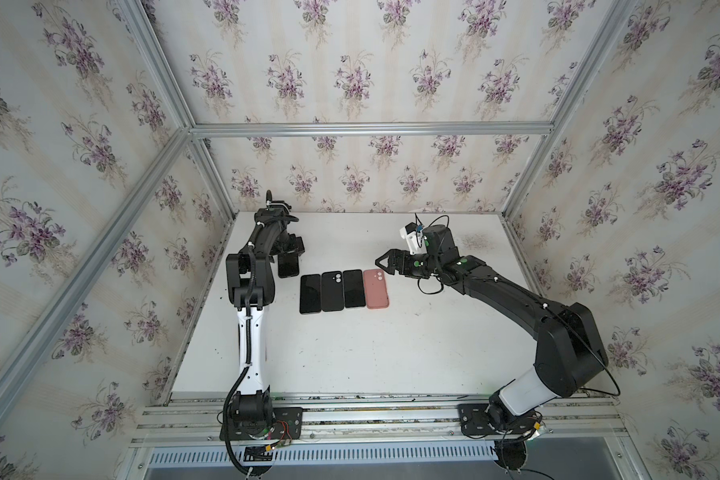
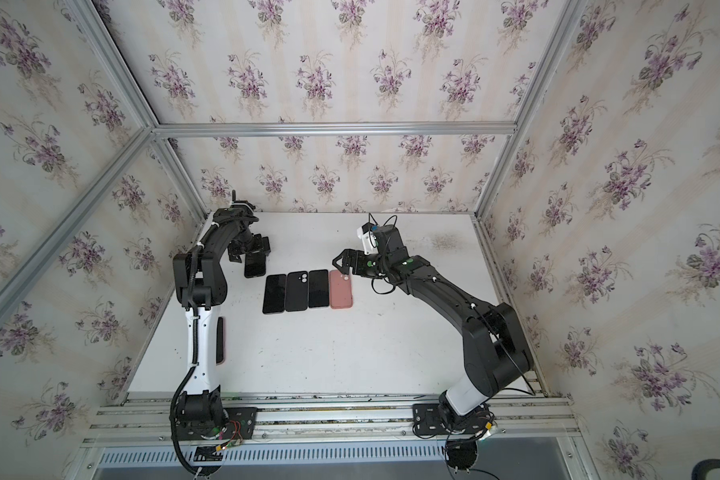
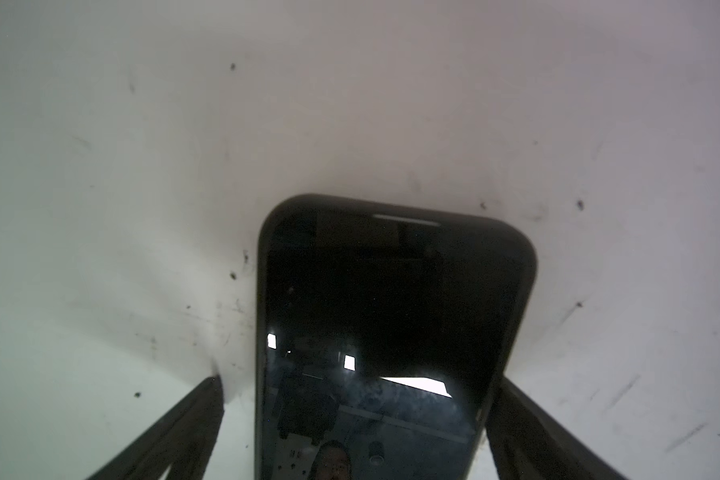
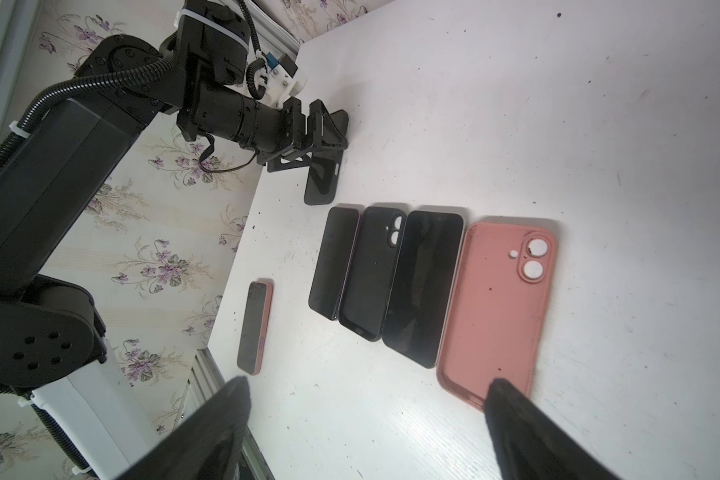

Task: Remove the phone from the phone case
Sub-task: 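Move the left gripper over the black phone farthest from the robot and grasp it, then lift the black phone with the left gripper while right gripper rises toward it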

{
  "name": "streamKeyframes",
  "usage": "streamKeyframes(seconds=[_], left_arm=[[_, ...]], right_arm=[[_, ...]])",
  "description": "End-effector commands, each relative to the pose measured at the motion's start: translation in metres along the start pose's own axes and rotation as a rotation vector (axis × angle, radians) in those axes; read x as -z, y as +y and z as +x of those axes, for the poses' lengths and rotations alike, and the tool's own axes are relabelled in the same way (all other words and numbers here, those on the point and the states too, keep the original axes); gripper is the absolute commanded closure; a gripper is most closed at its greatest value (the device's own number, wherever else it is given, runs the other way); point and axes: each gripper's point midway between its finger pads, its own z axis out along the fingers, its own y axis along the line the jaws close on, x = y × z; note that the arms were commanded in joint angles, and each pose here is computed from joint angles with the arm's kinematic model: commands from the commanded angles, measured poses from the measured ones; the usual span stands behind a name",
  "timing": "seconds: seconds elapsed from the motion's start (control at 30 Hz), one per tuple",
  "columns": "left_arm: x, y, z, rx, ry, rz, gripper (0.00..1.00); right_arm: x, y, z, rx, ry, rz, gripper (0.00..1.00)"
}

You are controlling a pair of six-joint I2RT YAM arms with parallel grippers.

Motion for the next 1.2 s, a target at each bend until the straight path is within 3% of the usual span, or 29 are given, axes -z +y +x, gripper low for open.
streamKeyframes(seconds=[0.0, 0.23, 0.67, 0.97, 1.17], left_arm=[[0.000, 0.001, 0.003, -0.005, 0.021, 0.004, 0.05], [-0.006, 0.000, 0.008, -0.009, 0.043, 0.016, 0.19], [0.020, 0.001, 0.005, 0.039, 0.017, 0.099, 0.29], [0.077, -0.018, -0.004, 0.036, -0.124, 0.253, 0.35], [0.140, -0.039, 0.001, 0.034, -0.252, 0.343, 0.36]], right_arm=[[-0.001, 0.011, -0.015, 0.013, -0.034, -0.035, 0.08], [-0.007, 0.013, -0.020, 0.002, -0.037, -0.047, 0.09], [-0.009, 0.012, -0.020, -0.014, -0.054, -0.059, 0.10], [-0.012, 0.010, -0.007, 0.001, -0.043, -0.109, 0.11], [-0.018, 0.023, -0.001, 0.107, -0.024, -0.176, 0.15]])
